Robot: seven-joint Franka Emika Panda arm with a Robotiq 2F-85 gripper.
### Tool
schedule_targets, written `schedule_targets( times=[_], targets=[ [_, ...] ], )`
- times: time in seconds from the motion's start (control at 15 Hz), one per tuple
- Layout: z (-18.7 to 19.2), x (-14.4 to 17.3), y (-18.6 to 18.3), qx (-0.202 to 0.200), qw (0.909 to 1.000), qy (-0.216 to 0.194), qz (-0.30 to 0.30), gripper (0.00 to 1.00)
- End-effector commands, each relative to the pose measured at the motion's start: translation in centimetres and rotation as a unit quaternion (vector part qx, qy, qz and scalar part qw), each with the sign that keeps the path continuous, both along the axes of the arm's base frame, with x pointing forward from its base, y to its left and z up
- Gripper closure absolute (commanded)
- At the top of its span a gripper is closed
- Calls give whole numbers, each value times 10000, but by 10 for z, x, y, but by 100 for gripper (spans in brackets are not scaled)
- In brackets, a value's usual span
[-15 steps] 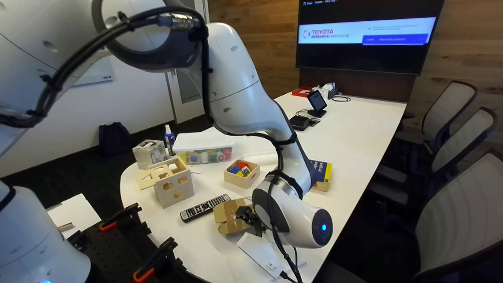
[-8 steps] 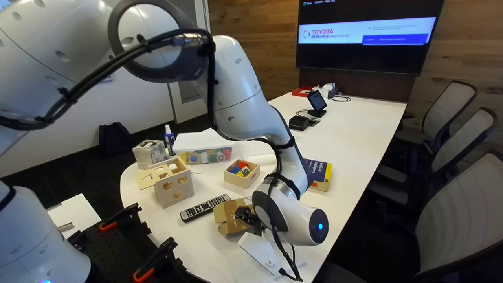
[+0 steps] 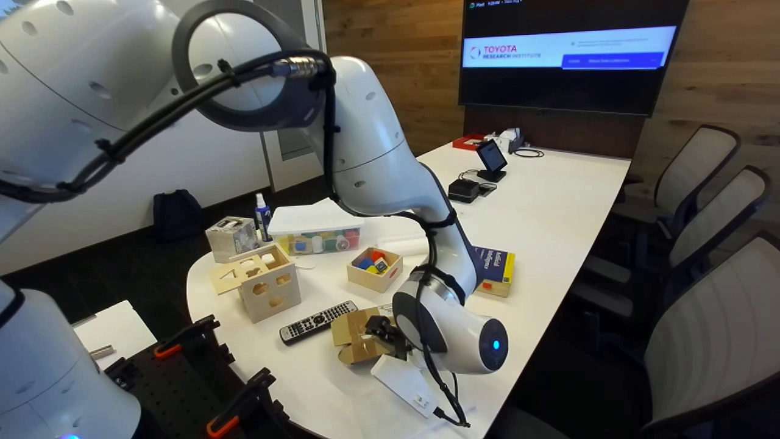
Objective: Open the box
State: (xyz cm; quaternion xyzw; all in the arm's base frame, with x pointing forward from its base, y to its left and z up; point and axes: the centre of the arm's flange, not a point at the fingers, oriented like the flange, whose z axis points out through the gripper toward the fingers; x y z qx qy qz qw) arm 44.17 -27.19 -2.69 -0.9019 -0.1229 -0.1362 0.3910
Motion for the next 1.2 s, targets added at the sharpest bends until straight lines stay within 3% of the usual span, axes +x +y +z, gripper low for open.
schedule_targets(
  times=[0.0, 0.33, 0.67, 1.13],
  targets=[
    [25, 0, 5, 56, 9993, -369, -37, 0],
    [64, -1, 13, 124, 9943, -1012, 300, 0],
    [103, 4, 32, 134, 9826, -1698, 742, 0],
    [121, 48, 86, 76, 9675, -2018, 1522, 0]
  ],
)
